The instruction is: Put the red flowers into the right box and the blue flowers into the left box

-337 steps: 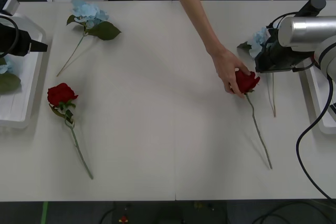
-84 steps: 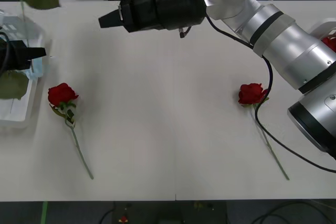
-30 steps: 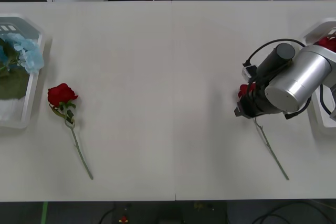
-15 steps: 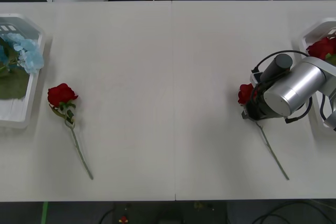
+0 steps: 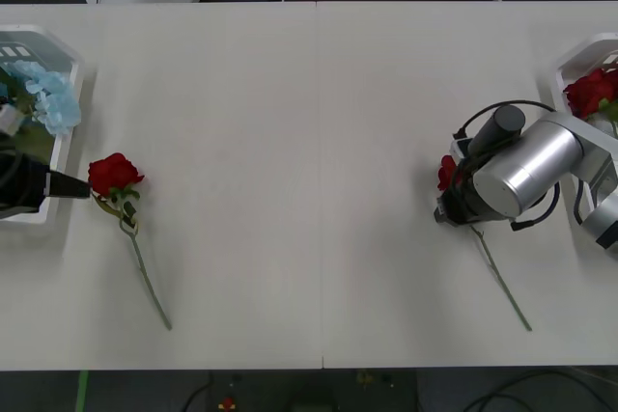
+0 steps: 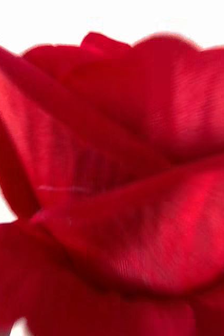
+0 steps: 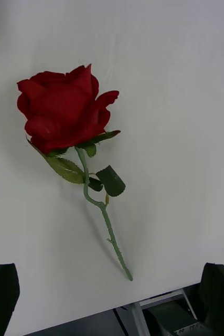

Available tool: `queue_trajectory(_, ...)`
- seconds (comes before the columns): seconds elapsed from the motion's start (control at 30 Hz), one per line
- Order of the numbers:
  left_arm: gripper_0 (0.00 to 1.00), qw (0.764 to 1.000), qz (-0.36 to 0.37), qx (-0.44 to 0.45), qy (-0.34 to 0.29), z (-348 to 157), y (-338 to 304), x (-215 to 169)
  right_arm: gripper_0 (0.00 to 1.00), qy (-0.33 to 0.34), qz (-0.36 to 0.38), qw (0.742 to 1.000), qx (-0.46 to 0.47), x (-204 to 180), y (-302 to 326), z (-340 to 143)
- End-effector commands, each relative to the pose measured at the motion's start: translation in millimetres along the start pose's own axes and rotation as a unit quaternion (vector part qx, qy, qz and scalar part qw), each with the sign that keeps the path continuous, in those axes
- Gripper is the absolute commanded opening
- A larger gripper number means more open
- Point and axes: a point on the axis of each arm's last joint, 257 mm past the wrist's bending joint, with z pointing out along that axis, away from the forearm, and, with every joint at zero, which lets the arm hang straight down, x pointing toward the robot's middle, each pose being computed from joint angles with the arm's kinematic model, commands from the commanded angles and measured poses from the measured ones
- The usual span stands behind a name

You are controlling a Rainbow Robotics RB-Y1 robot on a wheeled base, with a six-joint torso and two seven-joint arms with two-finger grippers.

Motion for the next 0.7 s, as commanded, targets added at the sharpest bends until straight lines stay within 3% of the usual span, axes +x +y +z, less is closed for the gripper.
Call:
queue_trajectory(0.03, 1.00, 0.998, -0.034, -0.054, 0.002, 14.0, -4.7, 4.6, 1.00, -0.006, -0.030, 0.999, -0.010, -10.7, 15.4, 0.9)
queue_trajectory(0.07, 1.00, 0.997, -0.038, -0.062, 0.005, 17.5, -4.6, 6.4, 0.98, -0.006, -0.029, 0.999, -0.011, -11.5, 16.4, 0.3)
queue_trajectory(0.1, 1.00, 0.996, -0.046, -0.073, 0.009, 22.0, -3.3, 10.0, 0.82, -0.006, -0.030, 0.999, -0.013, -12.0, 17.2, -0.1)
queue_trajectory(0.13, 1.00, 0.996, -0.052, -0.078, 0.011, 24.3, -2.2, 11.9, 0.73, -0.007, -0.030, 0.999, -0.014, -12.8, 18.4, -0.9)
queue_trajectory(0.17, 1.00, 0.994, -0.060, -0.089, 0.014, 29.2, -0.5, 14.9, 0.46, -0.005, -0.029, 0.999, -0.015, -13.1, 18.7, -1.9)
queue_trajectory(0.2, 1.00, 0.993, -0.065, -0.097, 0.017, 32.5, 1.8, 17.8, 0.28, -0.004, -0.028, 0.999, -0.015, -13.2, 18.3, -2.4)
queue_trajectory(0.23, 1.00, 0.992, -0.072, -0.105, 0.019, 36.4, 3.4, 20.3, 0.00, -0.004, -0.027, 1.000, -0.016, -14.0, 18.3, -3.1)
queue_trajectory(0.7, 1.00, 0.981, -0.087, -0.174, 0.003, 90.4, 18.2, 35.5, 0.00, -0.010, 0.000, 0.999, -0.045, -46.2, 14.4, -36.2)
